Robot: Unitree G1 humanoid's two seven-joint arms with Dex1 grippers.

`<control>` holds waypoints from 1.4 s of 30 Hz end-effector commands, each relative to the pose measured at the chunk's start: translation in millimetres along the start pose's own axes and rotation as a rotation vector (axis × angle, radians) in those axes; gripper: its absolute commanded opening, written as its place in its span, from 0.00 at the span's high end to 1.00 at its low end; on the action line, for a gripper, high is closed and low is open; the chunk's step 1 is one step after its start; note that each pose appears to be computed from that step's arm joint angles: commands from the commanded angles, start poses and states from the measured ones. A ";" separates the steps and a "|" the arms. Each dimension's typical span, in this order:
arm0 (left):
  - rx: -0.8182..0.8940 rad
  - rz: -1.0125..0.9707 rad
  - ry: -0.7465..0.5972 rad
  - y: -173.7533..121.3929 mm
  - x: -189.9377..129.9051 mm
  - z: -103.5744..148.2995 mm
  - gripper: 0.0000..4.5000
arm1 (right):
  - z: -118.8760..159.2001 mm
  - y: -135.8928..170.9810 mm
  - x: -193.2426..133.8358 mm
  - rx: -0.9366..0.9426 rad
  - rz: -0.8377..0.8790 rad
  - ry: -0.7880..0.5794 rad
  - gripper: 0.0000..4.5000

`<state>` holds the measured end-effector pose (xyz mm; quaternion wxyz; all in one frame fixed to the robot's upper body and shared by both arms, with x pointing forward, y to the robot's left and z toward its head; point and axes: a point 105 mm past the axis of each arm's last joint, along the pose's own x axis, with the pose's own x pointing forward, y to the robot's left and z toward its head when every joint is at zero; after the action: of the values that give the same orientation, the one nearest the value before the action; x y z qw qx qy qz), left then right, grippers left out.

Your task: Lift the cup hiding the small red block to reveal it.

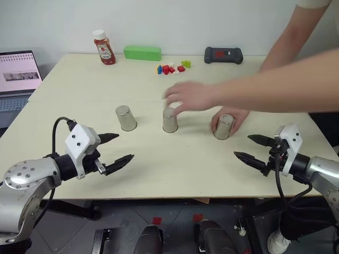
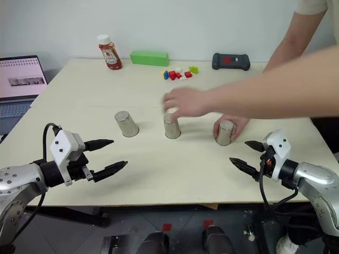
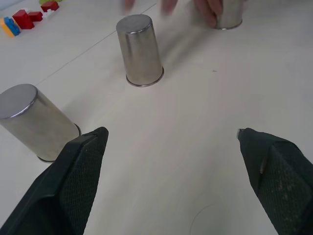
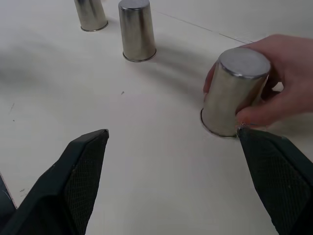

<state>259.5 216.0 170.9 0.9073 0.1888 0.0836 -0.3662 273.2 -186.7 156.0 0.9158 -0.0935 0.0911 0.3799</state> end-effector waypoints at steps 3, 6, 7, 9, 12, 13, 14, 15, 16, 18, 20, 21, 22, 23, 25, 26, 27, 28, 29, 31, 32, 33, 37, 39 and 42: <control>0.049 0.007 -0.011 1.1 -4.0 8.1 0.00 | 10.0 1.8 0.5 -0.033 0.008 -0.026 0.01; 0.049 0.009 -0.011 1.4 -4.1 8.1 0.00 | 9.4 0.3 0.4 -0.033 0.010 -0.025 0.01; 0.046 0.010 -0.013 1.5 -4.0 8.1 0.00 | 9.4 0.0 0.4 -0.034 0.011 -0.025 0.01; 0.025 0.010 -0.025 1.6 -3.7 8.9 0.00 | 9.4 0.0 0.7 -0.034 0.014 -0.026 0.01; 0.000 0.012 -0.035 1.6 -3.1 9.7 0.00 | 9.5 0.8 1.4 -0.034 0.021 -0.031 0.01; -0.004 0.014 -0.035 1.7 -3.2 9.6 0.00 | 9.5 1.7 1.7 -0.033 0.025 -0.034 0.01; -0.008 0.017 -0.037 1.8 -3.3 9.7 0.00 | 9.6 2.6 2.1 -0.032 0.029 -0.037 0.01; -0.012 0.019 -0.037 2.0 -3.5 9.8 0.00 | 9.9 3.4 2.4 -0.032 0.032 -0.040 0.01; -0.014 0.020 -0.037 2.1 -3.6 9.7 0.00 | 10.7 4.7 3.2 -0.032 0.037 -0.044 0.01; -0.019 0.027 -0.039 3.3 -3.8 9.9 0.00 | 13.0 7.4 5.5 -0.034 0.049 -0.056 0.01; -0.029 0.039 -0.049 5.3 -4.2 11.0 0.00 | 17.2 11.7 9.5 -0.033 0.066 -0.076 0.01; -0.032 0.041 -0.053 5.9 -4.3 11.3 0.00 | 19.5 14.4 12.0 -0.033 0.077 -0.086 0.01; -0.033 0.041 -0.053 6.0 -4.3 11.4 0.00 | 21.5 17.6 14.4 -0.032 0.091 -0.095 0.01; -0.031 0.039 -0.051 5.8 -4.3 11.3 0.00 | 23.2 20.7 16.7 -0.032 0.105 -0.101 0.01; -0.021 0.034 -0.038 5.2 -5.1 9.9 0.00 | 27.5 28.5 24.0 -0.035 0.140 -0.114 0.01; -0.015 0.032 -0.032 5.3 -5.8 9.1 0.00 | 30.4 31.5 28.2 -0.034 0.154 -0.123 0.01; -0.010 0.034 -0.027 5.8 -6.4 8.4 0.00 | 33.7 33.9 32.2 -0.030 0.166 -0.134 0.01; -0.005 0.039 -0.024 6.5 -6.7 8.0 0.00 | 35.8 35.3 35.0 -0.025 0.176 -0.140 0.01; -0.005 0.040 -0.025 6.7 -6.7 8.0 0.00 | 36.8 36.2 36.9 -0.022 0.183 -0.142 0.01; -0.007 0.039 -0.028 6.3 -5.6 8.2 0.00 | 37.6 37.3 40.0 -0.027 0.190 -0.138 0.01; -0.010 0.036 -0.030 5.8 -4.5 8.2 0.00 | 38.2 37.5 41.4 -0.032 0.189 -0.138 0.01; -0.013 0.032 -0.031 5.1 -3.0 8.3 0.00 | 39.0 37.9 42.5 -0.034 0.189 -0.137 0.01; -0.034 0.059 -0.029 9.4 14.3 4.6 0.00 | 42.0 48.8 43.0 -0.056 0.242 -0.117 0.01; -0.041 0.071 -0.028 12.6 30.6 2.6 0.00 | 43.5 53.6 42.5 -0.062 0.265 -0.110 0.01; -0.035 0.084 -0.060 17.4 51.8 6.6 0.00 | 44.9 56.1 42.6 -0.064 0.270 -0.107 0.01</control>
<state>300.9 195.6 161.7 0.9261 0.1465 0.0733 -0.3398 271.8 -111.2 172.8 0.8616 -0.0778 0.0596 0.4980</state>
